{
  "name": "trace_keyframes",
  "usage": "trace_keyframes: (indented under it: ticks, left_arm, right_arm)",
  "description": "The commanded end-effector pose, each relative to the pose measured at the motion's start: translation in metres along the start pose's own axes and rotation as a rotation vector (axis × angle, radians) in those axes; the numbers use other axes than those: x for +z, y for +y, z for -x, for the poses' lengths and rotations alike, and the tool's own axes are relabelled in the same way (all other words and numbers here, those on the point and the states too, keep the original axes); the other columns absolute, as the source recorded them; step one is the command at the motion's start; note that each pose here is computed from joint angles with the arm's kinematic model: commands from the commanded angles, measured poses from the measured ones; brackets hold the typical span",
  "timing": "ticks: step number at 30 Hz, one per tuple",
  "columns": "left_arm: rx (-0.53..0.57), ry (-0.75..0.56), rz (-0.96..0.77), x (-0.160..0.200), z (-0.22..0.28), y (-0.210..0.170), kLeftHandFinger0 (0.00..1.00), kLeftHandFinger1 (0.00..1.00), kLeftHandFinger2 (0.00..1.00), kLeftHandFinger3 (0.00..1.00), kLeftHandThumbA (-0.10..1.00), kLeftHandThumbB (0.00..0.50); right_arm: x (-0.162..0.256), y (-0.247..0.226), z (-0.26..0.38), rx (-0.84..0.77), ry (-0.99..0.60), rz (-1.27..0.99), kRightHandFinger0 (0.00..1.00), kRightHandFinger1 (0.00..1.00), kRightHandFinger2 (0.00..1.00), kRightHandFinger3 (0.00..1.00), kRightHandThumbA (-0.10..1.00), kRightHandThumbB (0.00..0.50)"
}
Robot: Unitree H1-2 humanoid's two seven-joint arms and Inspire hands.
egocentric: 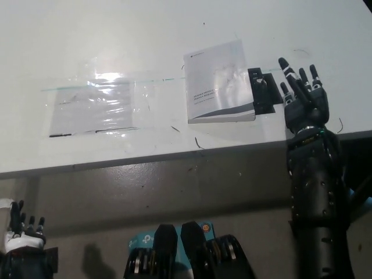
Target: The robot uses its right hand to slide under the cover of the book kept in the middle of the desk and open it
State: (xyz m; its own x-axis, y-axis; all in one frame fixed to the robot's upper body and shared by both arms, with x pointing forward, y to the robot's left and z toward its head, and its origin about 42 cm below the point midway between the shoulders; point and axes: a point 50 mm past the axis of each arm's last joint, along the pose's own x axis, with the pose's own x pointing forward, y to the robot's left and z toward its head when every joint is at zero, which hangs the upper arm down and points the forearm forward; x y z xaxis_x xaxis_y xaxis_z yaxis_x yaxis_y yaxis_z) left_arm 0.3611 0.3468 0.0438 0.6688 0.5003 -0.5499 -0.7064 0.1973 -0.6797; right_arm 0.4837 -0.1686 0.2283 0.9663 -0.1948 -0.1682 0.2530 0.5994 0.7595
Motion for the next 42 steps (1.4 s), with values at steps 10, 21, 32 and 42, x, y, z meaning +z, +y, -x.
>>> trace_keyframes:
  ticks: [10,21,32,42]
  left_arm:
    - [-0.038,-0.036,0.001,0.012,-0.002,-0.011,1.00,1.00,1.00,1.00,1.00,0.000]
    - [-0.030,-0.037,-0.010,0.013,-0.002,-0.009,1.00,1.00,1.00,1.00,1.00,0.000]
    - [-0.026,-0.037,-0.017,0.014,-0.002,-0.009,1.00,1.00,1.00,1.00,1.00,0.000]
    - [-0.003,-0.036,-0.037,0.015,-0.002,-0.004,1.00,1.00,1.00,1.00,1.00,0.000]
  right_arm:
    - [-0.010,0.044,-0.005,0.136,0.016,-0.010,1.00,1.00,1.00,1.00,1.00,0.136]
    - [-0.035,0.057,-0.002,0.150,0.071,0.013,0.97,0.97,1.00,1.00,1.00,0.127]
    - [-0.060,0.061,0.004,0.164,0.112,0.050,0.84,0.87,0.93,1.00,1.00,0.147]
    - [-0.076,0.085,0.012,0.231,0.138,0.111,0.78,0.82,0.88,1.00,1.00,0.139]
